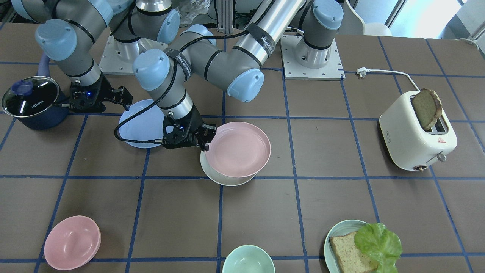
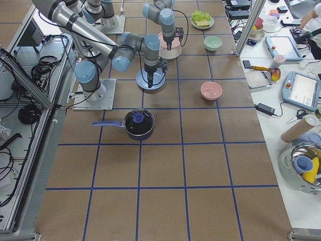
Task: Stack three plates with pink and blue
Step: 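Lower the pink plate onto the cream plate while the right gripper grasps the blue plate, then open the left gripper and raise it while the right gripper lifts the blue plate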
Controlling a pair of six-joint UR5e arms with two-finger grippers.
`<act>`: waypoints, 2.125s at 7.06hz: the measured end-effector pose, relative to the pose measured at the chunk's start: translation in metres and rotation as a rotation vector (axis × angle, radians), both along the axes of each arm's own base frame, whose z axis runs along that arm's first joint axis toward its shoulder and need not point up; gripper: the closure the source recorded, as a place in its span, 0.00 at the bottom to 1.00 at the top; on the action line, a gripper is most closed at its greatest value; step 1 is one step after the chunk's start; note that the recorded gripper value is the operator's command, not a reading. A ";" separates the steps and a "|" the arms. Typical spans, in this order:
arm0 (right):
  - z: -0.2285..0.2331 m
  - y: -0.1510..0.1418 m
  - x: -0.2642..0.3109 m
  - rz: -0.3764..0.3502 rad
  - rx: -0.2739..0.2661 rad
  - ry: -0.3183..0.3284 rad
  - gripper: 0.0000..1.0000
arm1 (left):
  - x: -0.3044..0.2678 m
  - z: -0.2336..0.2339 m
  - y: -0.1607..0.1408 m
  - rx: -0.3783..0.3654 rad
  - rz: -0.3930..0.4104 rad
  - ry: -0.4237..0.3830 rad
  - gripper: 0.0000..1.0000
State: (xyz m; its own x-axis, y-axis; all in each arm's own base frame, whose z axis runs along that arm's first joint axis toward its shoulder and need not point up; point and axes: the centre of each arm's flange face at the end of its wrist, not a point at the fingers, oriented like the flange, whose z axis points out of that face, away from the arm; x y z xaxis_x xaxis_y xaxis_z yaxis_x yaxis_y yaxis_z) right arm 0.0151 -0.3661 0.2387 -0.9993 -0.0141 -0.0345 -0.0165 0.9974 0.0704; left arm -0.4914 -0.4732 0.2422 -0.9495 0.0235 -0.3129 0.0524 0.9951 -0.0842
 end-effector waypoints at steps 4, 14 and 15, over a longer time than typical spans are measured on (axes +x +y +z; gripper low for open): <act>-0.047 -0.003 -0.002 -0.024 -0.023 -0.061 0.50 | -0.029 -0.033 0.000 0.040 0.026 0.008 1.00; -0.018 -0.036 -0.035 0.007 -0.029 -0.017 1.00 | -0.006 -0.038 -0.016 0.085 -0.034 -0.018 0.56; 0.009 -0.055 -0.045 0.007 -0.005 -0.030 1.00 | -0.006 -0.040 -0.016 0.087 -0.034 -0.020 0.28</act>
State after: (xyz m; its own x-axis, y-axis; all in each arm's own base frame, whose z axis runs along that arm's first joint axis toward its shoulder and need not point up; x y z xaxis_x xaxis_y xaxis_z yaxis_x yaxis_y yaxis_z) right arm -0.0296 -0.4213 0.2475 -0.9977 -0.0209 -0.0645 -0.0251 0.9976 0.0644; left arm -0.4976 -0.4893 0.2020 -0.9412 0.0839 -0.3271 0.0875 0.9962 0.0037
